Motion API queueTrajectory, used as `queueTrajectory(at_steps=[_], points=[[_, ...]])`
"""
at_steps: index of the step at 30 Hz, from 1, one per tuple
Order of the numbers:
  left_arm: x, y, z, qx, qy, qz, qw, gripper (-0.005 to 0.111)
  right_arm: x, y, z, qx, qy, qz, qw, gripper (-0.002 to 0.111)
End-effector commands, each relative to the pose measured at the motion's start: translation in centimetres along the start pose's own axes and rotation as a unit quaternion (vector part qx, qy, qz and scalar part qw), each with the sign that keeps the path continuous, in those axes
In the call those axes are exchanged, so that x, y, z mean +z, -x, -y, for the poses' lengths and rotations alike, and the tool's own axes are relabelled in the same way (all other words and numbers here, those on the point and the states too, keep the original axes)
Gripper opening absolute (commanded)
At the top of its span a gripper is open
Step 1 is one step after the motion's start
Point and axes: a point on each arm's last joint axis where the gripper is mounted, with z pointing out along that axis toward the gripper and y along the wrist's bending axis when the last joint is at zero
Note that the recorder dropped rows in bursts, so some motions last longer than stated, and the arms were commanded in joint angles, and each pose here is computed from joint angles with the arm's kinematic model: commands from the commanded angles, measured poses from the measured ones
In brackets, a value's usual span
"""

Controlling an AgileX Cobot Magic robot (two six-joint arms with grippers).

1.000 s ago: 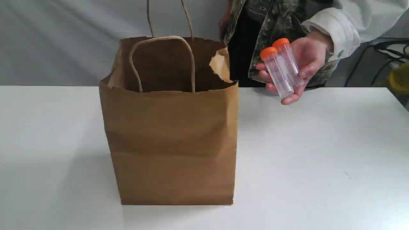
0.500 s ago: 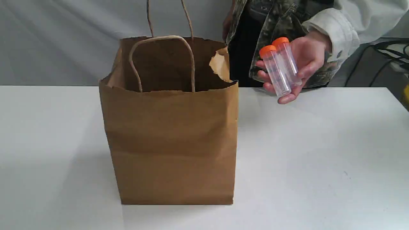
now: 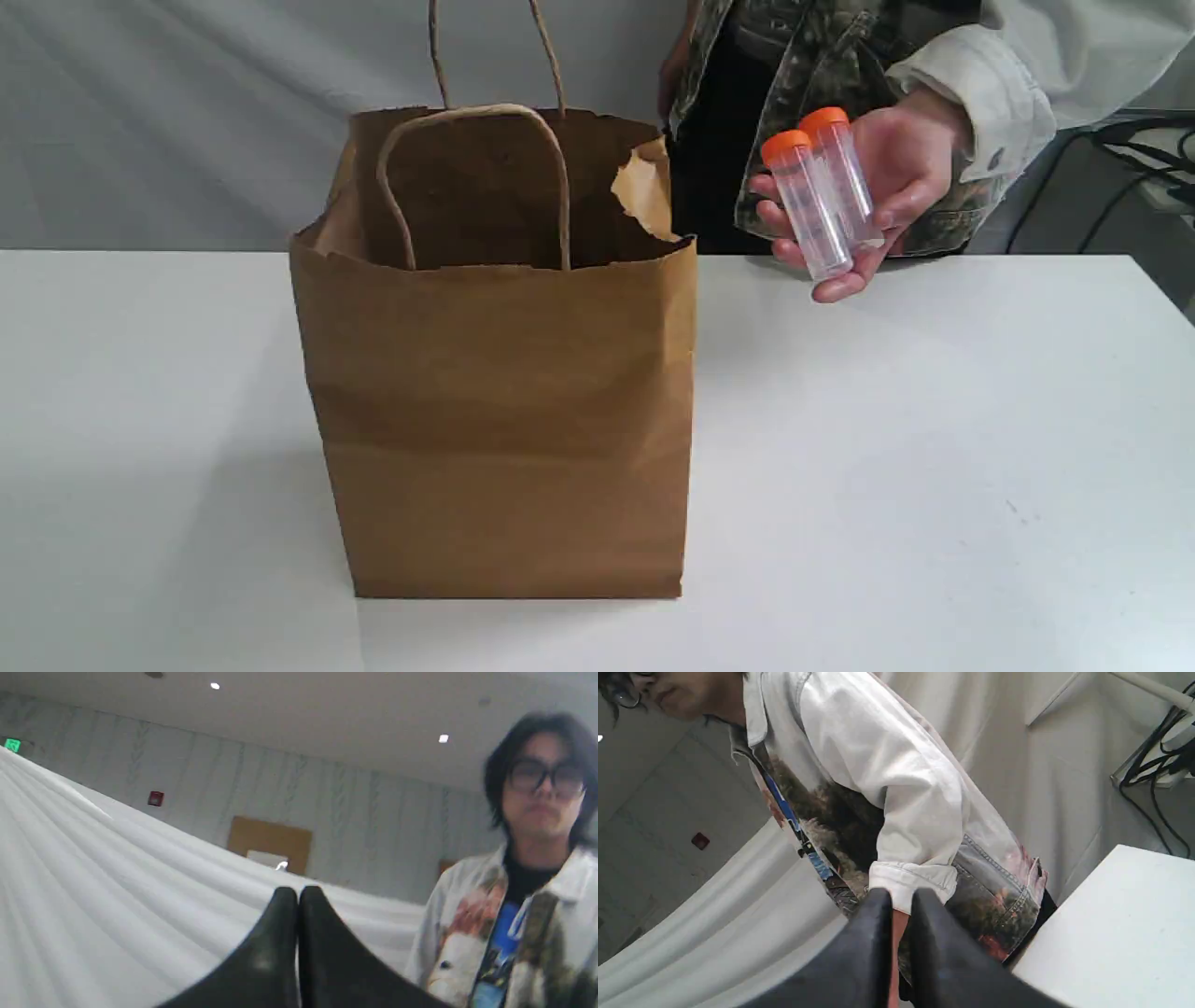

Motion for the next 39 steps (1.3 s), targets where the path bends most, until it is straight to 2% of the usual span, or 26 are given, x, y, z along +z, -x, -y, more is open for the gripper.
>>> queueTrajectory(at_steps=[1, 3, 6, 11, 18, 22, 25, 27, 29, 31, 35, 37, 39], points=[[-0.1, -0.2, -0.1, -0.126, 0.003, -0.007, 0.992, 0.0, -0.1, 0.2, -0.1, -0.055, 0.009, 0.013, 0.998, 0.007], [-0.1, -0.6, -0.1, -0.15, 0.009, -0.027, 0.988, 0.0, -0.1, 0.4, -0.3, -0.084, 0.014, 0.025, 0.996, 0.007], [-0.1, -0.8, -0.1, -0.156, 0.011, -0.036, 0.987, 0.0, -0.1, 0.5, -0.4, -0.11, 0.02, 0.034, 0.993, 0.007], [-0.1, -0.8, -0.1, -0.154, 0.011, -0.035, 0.987, 0.0, -0.2, 2.2, -2.3, -0.165, 0.053, 0.065, 0.983, 0.007], [-0.2, -1.8, -0.2, -0.16, 0.026, -0.091, 0.983, 0.0, -0.9, 5.1, -5.5, -0.227, 0.104, 0.135, 0.959, 0.007], [-0.3, -2.1, -0.3, -0.16, 0.03, -0.106, 0.981, 0.0, -1.5, 7.7, -8.4, -0.255, 0.147, 0.196, 0.935, 0.007], [-0.3, -2.2, -0.3, -0.161, 0.031, -0.111, 0.98, 0.0, -0.8, 9.5, -11.3, -0.309, 0.181, 0.218, 0.908, 0.007], [-0.3, -2.2, -0.3, -0.158, 0.03, -0.11, 0.981, 0.0, 0.2, 10.7, -13.9, -0.364, 0.212, 0.229, 0.877, 0.008], [-0.3, -2.2, -0.2, -0.15, 0.027, -0.112, 0.982, 0.0, 1.8, 11.4, -15.6, -0.39, 0.225, 0.217, 0.866, 0.008], [-0.3, -2.2, -0.2, -0.135, 0.022, -0.117, 0.984, 0.0, 3.7, 12.0, -16.8, -0.375, 0.23, 0.199, 0.876, 0.008], [-0.4, -2.5, -0.2, -0.142, 0.027, -0.13, 0.981, 0.0, 8.8, 12.3, -18.0, -0.31, 0.215, 0.129, 0.917, 0.008], [-0.5, -2.7, -0.2, -0.153, 0.033, -0.143, 0.977, 0.0, 11.4, 12.0, -18.7, -0.316, 0.219, 0.099, 0.918, 0.008], [-0.6, -3.0, -0.3, -0.155, 0.038, -0.158, 0.974, 0.0, 13.5, 11.7, -19.8, -0.348, 0.24, 0.074, 0.903, 0.008]])
